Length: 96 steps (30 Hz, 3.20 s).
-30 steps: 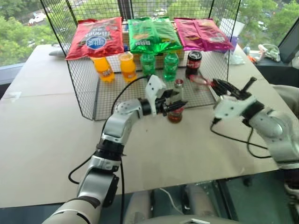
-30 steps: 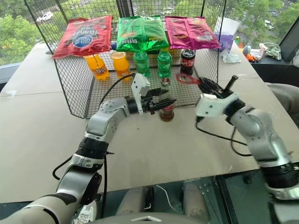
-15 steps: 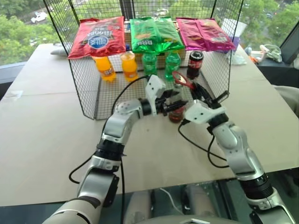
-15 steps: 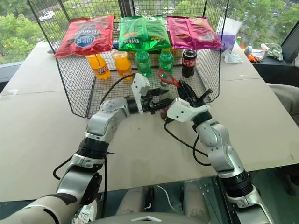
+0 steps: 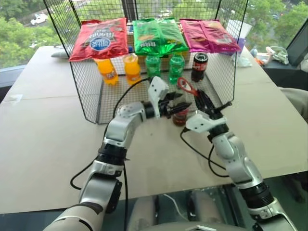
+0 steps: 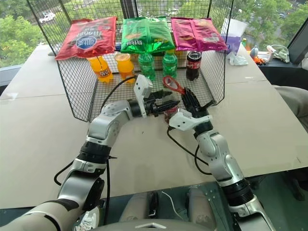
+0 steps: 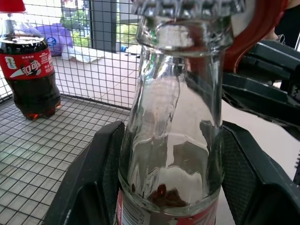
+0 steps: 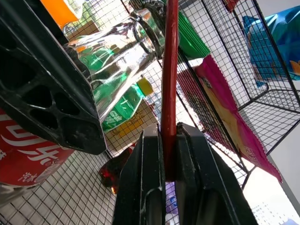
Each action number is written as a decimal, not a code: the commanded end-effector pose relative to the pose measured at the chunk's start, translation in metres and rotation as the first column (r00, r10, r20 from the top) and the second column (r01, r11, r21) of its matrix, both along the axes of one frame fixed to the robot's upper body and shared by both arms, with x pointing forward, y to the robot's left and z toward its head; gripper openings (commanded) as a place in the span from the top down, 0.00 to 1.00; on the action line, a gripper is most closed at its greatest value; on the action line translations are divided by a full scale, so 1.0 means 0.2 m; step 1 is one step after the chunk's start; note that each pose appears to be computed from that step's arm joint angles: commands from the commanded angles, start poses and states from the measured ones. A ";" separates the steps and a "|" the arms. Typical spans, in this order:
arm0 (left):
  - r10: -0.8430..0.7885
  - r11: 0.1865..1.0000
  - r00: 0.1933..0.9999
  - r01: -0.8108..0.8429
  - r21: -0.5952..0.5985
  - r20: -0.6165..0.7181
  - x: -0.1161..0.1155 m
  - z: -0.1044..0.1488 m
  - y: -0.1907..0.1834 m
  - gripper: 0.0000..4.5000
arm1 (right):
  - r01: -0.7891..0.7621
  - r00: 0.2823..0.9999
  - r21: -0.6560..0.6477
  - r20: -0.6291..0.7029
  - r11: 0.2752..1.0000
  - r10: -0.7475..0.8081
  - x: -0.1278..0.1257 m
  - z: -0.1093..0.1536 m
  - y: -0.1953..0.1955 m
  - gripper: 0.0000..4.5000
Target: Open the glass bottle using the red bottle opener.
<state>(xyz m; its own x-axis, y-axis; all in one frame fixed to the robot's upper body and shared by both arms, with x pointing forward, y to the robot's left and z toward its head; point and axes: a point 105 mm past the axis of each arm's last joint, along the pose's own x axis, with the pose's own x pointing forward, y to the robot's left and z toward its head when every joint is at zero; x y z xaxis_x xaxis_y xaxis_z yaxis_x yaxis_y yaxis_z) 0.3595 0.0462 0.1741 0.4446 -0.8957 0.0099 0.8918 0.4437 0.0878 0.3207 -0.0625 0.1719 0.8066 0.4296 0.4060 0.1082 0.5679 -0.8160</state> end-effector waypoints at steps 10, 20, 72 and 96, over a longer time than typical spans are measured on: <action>-0.055 0.998 0.995 0.054 0.009 0.083 -0.03 0.10 -0.06 0.49 | -0.063 0.993 -0.427 -0.116 0.902 0.014 -0.03 -0.06 -0.15 1.00; -0.058 0.998 0.995 0.057 0.015 0.081 -0.02 0.08 -0.06 0.49 | -0.057 0.996 -0.539 -0.090 0.841 0.010 -0.01 0.14 -0.25 1.00; -0.054 0.999 0.994 0.053 0.009 0.092 -0.02 0.07 -0.05 0.49 | 0.353 0.411 0.728 -0.685 0.588 0.601 -0.15 -0.22 -0.25 0.77; -0.059 0.998 0.996 0.060 -0.006 0.071 -0.05 0.08 -0.03 0.38 | 0.306 0.578 0.698 -0.676 0.647 0.457 -0.14 -0.11 -0.43 0.00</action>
<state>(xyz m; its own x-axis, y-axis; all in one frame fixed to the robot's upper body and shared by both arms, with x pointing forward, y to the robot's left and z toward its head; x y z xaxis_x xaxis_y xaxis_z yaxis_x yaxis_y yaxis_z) 0.3552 0.0414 0.1745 0.4069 -0.9135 0.0046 0.9075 0.4048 0.1120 0.2940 -0.1486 0.1344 0.8902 0.4018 -0.2145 -0.3698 0.9126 0.1745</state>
